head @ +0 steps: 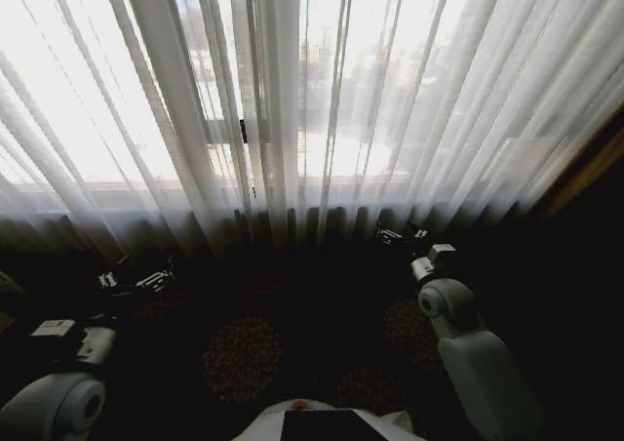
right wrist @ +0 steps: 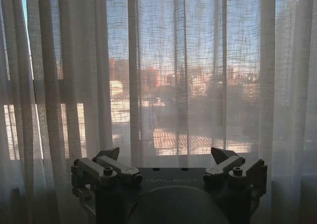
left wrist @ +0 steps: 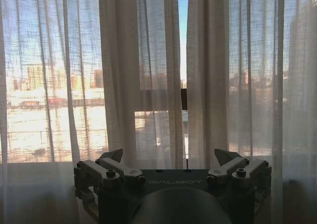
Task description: Open the curtains by pulling them apart, changing their state from closed to fully open.
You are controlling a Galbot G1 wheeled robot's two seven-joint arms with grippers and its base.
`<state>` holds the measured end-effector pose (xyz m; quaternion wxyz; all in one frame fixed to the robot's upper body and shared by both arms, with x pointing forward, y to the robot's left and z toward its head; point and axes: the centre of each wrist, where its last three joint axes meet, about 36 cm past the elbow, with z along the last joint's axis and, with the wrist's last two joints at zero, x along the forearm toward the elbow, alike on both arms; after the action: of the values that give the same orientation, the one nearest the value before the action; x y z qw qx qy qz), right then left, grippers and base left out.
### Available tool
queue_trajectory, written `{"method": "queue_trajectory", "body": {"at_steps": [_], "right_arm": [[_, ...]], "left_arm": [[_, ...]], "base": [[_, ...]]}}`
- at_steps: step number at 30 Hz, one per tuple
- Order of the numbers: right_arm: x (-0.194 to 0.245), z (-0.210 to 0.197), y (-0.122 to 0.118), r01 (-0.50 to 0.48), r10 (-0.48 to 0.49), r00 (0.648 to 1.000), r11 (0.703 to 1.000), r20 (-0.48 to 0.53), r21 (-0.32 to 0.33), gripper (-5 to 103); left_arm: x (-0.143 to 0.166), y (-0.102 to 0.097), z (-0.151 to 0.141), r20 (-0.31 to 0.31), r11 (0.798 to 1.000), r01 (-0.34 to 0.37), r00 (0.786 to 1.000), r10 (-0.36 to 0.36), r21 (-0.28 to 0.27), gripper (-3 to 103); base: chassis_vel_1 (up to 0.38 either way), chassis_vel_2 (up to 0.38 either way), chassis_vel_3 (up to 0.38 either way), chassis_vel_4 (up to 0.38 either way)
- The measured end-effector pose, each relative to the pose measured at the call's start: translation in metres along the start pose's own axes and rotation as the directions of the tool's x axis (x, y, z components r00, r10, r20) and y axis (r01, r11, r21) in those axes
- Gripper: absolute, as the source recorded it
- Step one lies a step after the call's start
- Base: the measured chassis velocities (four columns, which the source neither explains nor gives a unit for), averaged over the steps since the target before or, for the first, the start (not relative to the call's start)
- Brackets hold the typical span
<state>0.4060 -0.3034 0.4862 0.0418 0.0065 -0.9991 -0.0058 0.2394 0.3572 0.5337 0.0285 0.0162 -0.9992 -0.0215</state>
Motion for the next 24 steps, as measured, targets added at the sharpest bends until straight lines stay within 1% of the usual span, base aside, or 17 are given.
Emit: {"method": "queue_trajectory", "body": {"at_steps": [16, 18, 19, 20, 22, 23, 24], "right_arm": [[0.001, 0.003, 0.000, -0.003, 0.003, 1.000, 1.000, 0.001, 0.001, 100], [0.009, 0.016, 0.000, -0.023, 0.023, 1.000, 1.000, 0.008, 0.007, 100], [0.009, 0.016, 0.000, -0.023, 0.023, 1.000, 1.000, 0.008, 0.007, 100], [0.013, 0.024, 0.000, -0.034, 0.034, 0.999, 0.999, 0.013, 0.011, 100], [0.027, 0.044, 0.000, -0.065, 0.064, 0.998, 0.998, 0.026, 0.027, 100], [0.027, 0.044, 0.000, -0.065, 0.064, 0.998, 0.998, 0.026, 0.027, 100], [0.034, 0.054, 0.000, -0.078, 0.077, 0.997, 0.996, 0.031, 0.034, 100]], "left_arm": [[0.000, 0.000, 0.001, 0.000, 1.000, 0.005, 1.000, -0.005, 0.000, 100], [-0.001, 0.000, 0.008, 0.003, 0.999, 0.050, 0.999, -0.050, 0.000, 100], [-0.001, 0.000, 0.008, 0.003, 0.999, 0.050, 0.999, -0.050, 0.000, 100], [-0.002, -0.001, 0.011, 0.005, 0.997, 0.072, 0.997, -0.072, 0.001, 100], [-0.004, -0.002, 0.023, 0.011, 0.990, 0.144, 0.990, -0.144, 0.003, 100], [-0.004, -0.002, 0.023, 0.011, 0.990, 0.144, 0.990, -0.144, 0.003, 100], [-0.005, -0.003, 0.029, 0.014, 0.984, 0.179, 0.984, -0.179, 0.003, 100]], "base": [[0.000, 0.000, 0.000, 0.000], [0.000, 0.000, 0.000, 0.000], [0.000, 0.000, 0.000, 0.000], [0.000, 0.000, 0.000, 0.000], [0.000, 0.000, 0.000, 0.000], [0.000, 0.000, 0.000, 0.000], [0.000, 0.000, 0.000, 0.000]]}}
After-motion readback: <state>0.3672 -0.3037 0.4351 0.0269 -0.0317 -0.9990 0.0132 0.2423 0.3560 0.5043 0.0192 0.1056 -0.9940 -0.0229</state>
